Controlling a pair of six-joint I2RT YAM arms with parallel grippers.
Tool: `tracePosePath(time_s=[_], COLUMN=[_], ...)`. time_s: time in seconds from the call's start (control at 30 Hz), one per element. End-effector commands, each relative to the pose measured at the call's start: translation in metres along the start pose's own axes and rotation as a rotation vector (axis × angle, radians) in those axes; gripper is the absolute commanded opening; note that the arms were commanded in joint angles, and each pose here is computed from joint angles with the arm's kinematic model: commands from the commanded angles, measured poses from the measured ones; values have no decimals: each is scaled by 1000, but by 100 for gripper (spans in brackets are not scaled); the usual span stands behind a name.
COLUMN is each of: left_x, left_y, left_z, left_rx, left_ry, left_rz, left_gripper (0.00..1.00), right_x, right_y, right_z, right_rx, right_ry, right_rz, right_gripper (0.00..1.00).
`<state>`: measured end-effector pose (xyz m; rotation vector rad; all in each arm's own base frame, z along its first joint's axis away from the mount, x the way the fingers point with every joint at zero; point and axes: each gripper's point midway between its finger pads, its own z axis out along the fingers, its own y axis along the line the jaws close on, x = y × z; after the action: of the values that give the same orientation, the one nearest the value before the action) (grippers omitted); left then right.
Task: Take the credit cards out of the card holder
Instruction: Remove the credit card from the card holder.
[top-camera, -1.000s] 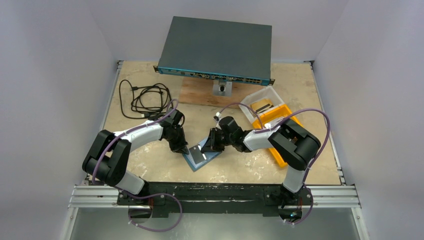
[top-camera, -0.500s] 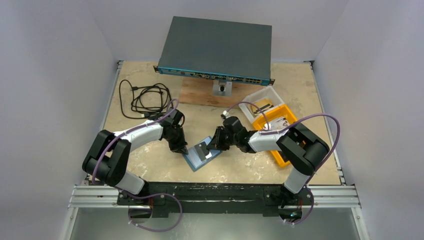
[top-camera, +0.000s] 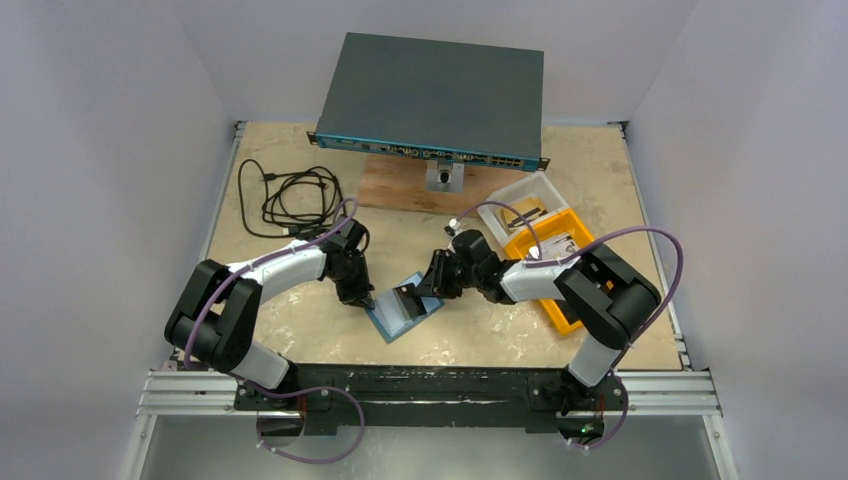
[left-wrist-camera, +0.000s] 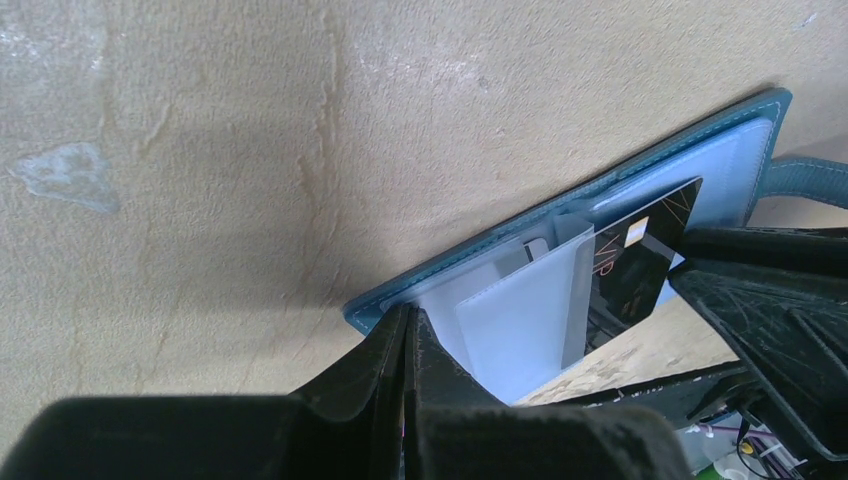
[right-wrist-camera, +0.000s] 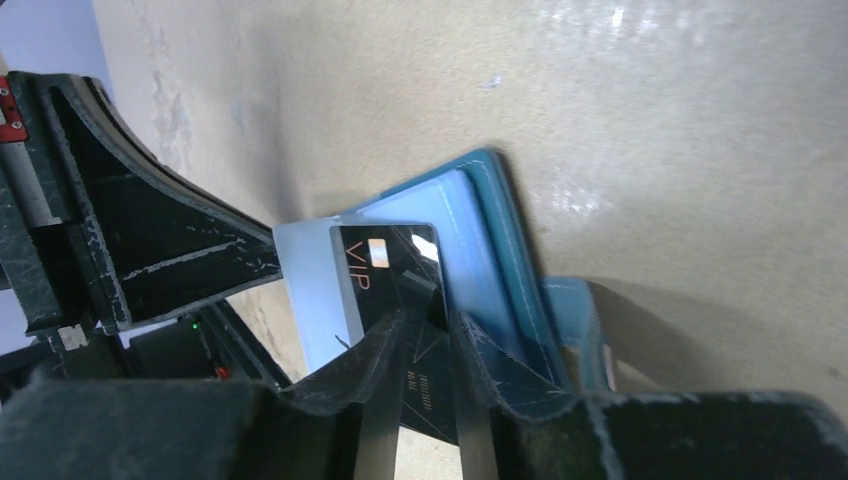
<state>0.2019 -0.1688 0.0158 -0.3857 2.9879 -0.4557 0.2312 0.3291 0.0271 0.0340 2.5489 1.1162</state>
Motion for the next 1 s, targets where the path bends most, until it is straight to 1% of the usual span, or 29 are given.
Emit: tracePosePath(time_s=[0.0,0.17,0.3,0.5,0.63,0.77,0.8,0.87,0.97], left_x=[1,1,0,-11,-16,-14,-12,-9,-6], left_y=[21,19,16,4,-14,-37,-40,-45,-51], left_z=[4,5,2,-31,-58,-67,-65,-56,-37], left_rx=[-93,-88,-76,-36,40,125,130,133,151], left_ry=[0,3,-1,-83,-135,-148,-136,-110,-74], left_rz=[27,29,31,62,86,117,120,122,120], left_gripper=[0,0,0,0,11,15,14,10,0], right_x=[9,15,17,20,20,19,20,20,21], right_y=[4,6,3,-9,-11,-11,-11,-11,-11], right_z=[8,11,12,11,11,11,11,11,11], right_rx=[-50,-75,-57,-6,2,3,5,3,1], right_ry=[67,100,106,103,99,100,101,103,109], right_rz=[-42,-50,-48,-36,-34,-34,-36,-38,-42], right_gripper=[25,26,27,26,26,26,26,27,29])
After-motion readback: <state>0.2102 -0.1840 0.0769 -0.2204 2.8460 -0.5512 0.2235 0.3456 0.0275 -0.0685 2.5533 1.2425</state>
